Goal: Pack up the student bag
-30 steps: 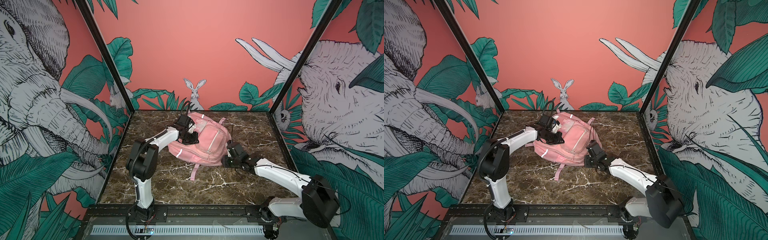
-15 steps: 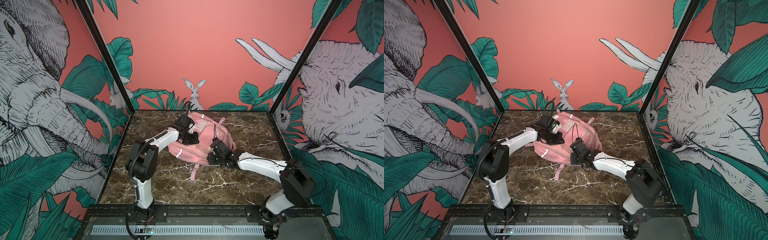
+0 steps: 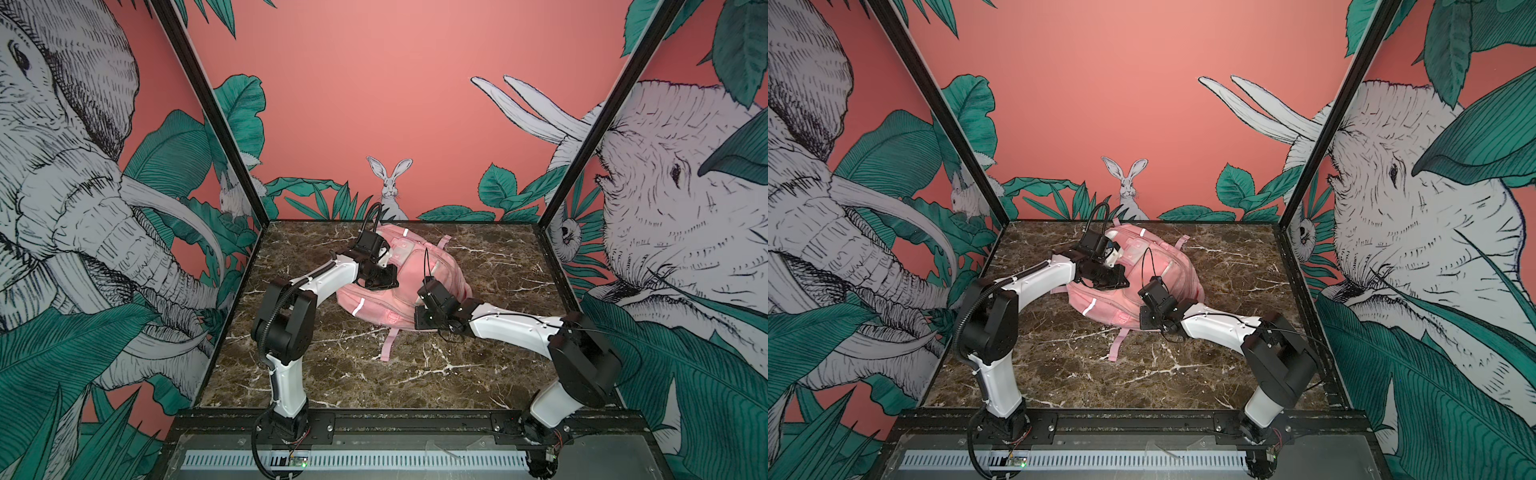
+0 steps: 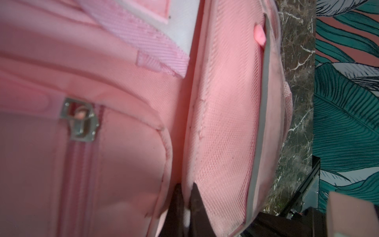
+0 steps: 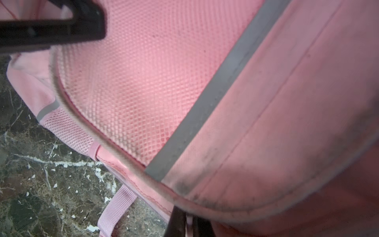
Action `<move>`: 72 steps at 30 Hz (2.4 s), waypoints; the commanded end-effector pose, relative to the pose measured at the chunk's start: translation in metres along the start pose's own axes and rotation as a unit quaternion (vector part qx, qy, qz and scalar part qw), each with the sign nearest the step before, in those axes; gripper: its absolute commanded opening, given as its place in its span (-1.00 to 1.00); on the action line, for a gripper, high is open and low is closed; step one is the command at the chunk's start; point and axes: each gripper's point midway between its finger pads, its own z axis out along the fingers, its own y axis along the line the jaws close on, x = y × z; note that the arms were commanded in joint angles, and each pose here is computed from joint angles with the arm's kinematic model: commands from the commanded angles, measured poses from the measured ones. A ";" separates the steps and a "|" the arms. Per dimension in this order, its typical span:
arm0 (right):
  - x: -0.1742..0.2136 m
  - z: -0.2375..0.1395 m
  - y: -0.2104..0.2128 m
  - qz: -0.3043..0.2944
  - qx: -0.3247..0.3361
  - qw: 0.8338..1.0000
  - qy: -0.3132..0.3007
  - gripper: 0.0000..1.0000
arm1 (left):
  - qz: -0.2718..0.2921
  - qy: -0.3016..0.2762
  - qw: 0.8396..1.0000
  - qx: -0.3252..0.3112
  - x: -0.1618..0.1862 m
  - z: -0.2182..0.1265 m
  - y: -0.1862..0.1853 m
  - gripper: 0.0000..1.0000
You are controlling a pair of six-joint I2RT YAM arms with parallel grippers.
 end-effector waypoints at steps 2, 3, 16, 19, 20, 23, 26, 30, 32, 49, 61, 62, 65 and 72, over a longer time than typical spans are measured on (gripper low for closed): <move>0.011 -0.017 -0.015 -0.019 0.022 1.000 0.005 -0.95 | 0.008 -0.009 1.000 -0.022 -0.003 -0.017 0.004 -1.00; 0.012 -0.020 -0.019 -0.023 0.030 0.999 0.005 -0.96 | 0.009 -0.009 1.000 -0.028 -0.003 -0.018 0.007 -1.00; 0.004 -0.038 -0.099 -0.003 0.086 0.996 0.015 -0.99 | 0.015 0.007 0.999 -0.043 0.016 -0.024 0.017 -1.00; -0.005 -0.037 -0.106 0.002 0.087 0.996 0.011 -1.00 | 0.017 0.011 0.999 -0.047 0.021 -0.023 0.021 -1.00; -0.007 -0.036 -0.105 -0.001 0.087 0.996 0.011 -1.00 | 0.016 0.012 0.999 -0.048 0.021 -0.022 0.022 -1.00; -0.007 -0.033 -0.098 -0.007 0.071 0.997 0.022 -1.00 | 0.016 0.011 0.998 -0.052 0.020 -0.023 0.022 -1.00; -0.002 -0.030 -0.088 -0.010 0.050 0.998 0.030 -1.00 | 0.020 -0.001 0.998 -0.062 0.012 -0.026 0.023 -1.00; 0.007 -0.032 -0.072 -0.029 0.039 0.998 0.034 -1.00 | 0.014 -0.021 0.998 -0.066 -0.005 -0.023 0.024 -1.00; 0.011 -0.034 -0.061 -0.037 0.029 0.998 0.034 -1.00 | 0.010 -0.025 0.997 -0.066 -0.014 -0.019 0.024 -1.00; 0.015 -0.021 0.082 -0.128 -0.101 0.985 0.047 -1.00 | -0.006 -0.059 0.996 -0.068 -0.072 -0.023 0.027 -0.31; 0.003 -0.018 0.081 -0.155 -0.083 0.983 0.042 -1.00 | -0.013 -0.067 0.996 -0.053 0.004 -0.083 0.016 0.33; 0.005 -0.017 0.078 -0.154 -0.082 0.984 0.044 -1.00 | -0.022 -0.062 0.997 -0.045 0.014 -0.081 0.016 0.33; 0.007 -0.016 0.073 -0.154 -0.081 0.984 0.048 -1.00 | -0.046 -0.054 0.997 -0.014 0.036 -0.070 0.009 0.32; 0.007 -0.016 0.073 -0.155 -0.081 0.983 0.048 -1.00 | -0.067 -0.039 0.997 0.023 0.054 -0.043 -0.006 0.20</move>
